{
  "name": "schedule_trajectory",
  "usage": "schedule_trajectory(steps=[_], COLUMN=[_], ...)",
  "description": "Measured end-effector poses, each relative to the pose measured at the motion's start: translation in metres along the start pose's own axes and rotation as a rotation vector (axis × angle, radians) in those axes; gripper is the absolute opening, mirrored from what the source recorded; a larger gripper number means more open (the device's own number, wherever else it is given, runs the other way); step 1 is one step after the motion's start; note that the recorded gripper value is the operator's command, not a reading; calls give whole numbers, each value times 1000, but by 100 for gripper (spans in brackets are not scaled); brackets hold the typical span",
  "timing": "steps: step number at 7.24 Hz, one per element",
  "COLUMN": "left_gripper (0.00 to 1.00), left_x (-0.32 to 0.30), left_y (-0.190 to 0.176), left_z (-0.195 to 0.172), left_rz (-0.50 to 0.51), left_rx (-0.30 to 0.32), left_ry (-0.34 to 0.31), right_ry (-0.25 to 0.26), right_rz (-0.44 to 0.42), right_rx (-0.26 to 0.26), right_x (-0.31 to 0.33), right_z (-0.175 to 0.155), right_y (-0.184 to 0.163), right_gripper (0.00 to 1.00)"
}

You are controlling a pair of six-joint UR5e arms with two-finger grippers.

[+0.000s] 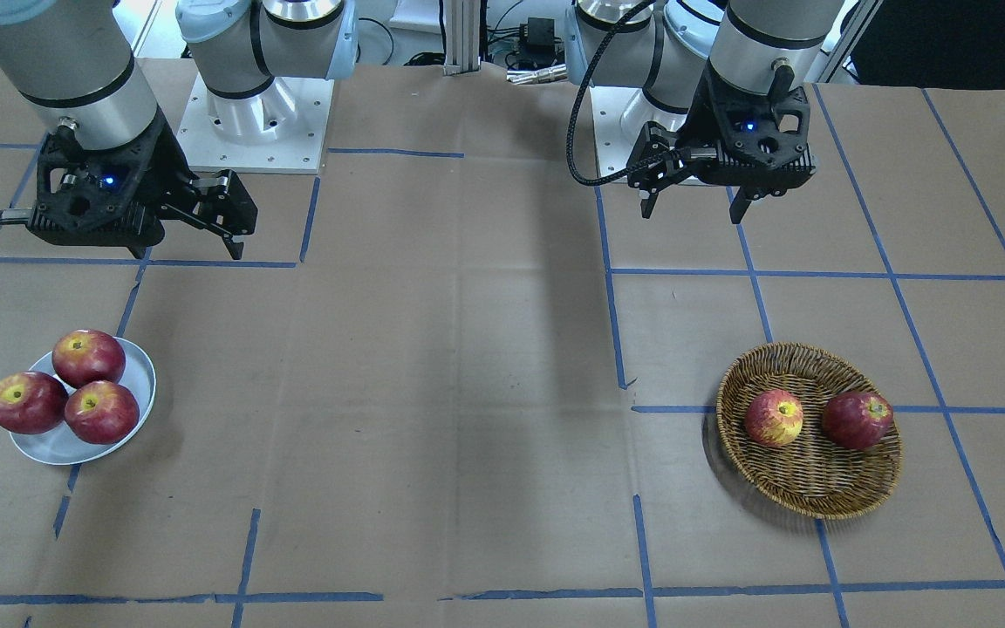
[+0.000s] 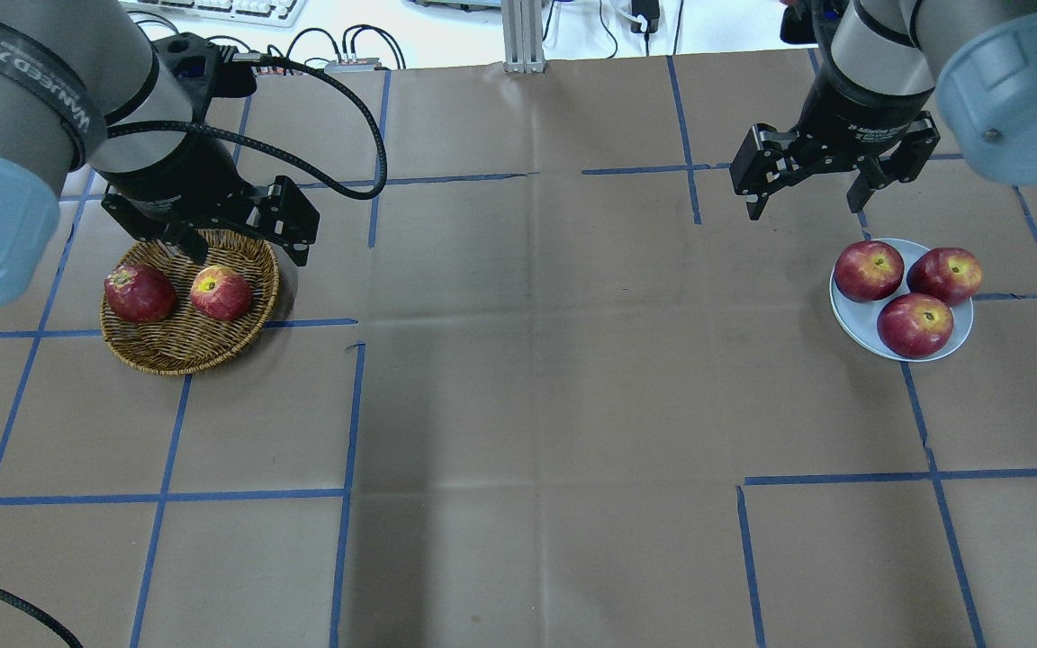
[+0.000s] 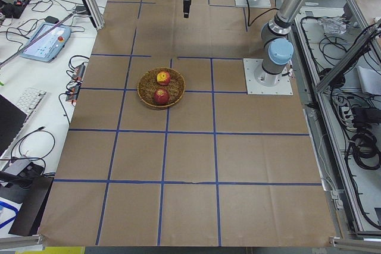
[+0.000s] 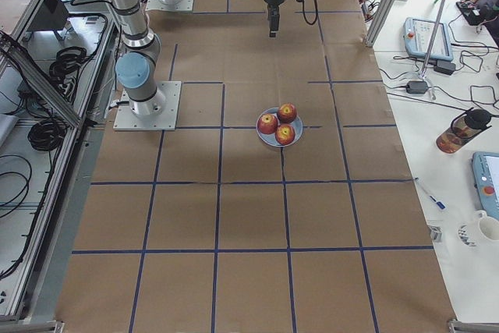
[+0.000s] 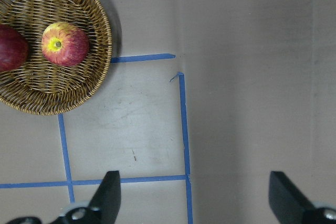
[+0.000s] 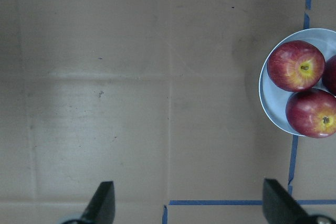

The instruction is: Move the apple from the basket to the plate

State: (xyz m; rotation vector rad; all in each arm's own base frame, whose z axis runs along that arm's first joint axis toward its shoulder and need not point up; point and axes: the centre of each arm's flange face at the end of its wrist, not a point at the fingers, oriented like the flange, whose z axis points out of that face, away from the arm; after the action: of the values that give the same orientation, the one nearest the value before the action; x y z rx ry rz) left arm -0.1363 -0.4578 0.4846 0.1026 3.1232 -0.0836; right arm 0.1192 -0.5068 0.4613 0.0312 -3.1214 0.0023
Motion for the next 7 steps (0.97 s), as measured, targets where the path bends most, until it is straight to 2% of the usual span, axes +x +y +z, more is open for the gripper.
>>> schedule_trajectory(steps=[2,5,6,7], left_gripper=[99,99,99,99], left_x=[-1,-38,-57,-72], left_y=[2,-33,-51,-70], left_z=[6,58,79,101], left_rz=[-3,-43,11,126], left_rx=[-12,-96,-98,-84], left_ry=[-8,1,5,7], right_ry=[0,0,0,0], right_rz=[0,0,0,0], right_rx=[0,0,0,0], right_x=[0,0,0,0], right_z=[0,0,0,0], right_y=[0,0,0,0], right_gripper=[100,100,100,100])
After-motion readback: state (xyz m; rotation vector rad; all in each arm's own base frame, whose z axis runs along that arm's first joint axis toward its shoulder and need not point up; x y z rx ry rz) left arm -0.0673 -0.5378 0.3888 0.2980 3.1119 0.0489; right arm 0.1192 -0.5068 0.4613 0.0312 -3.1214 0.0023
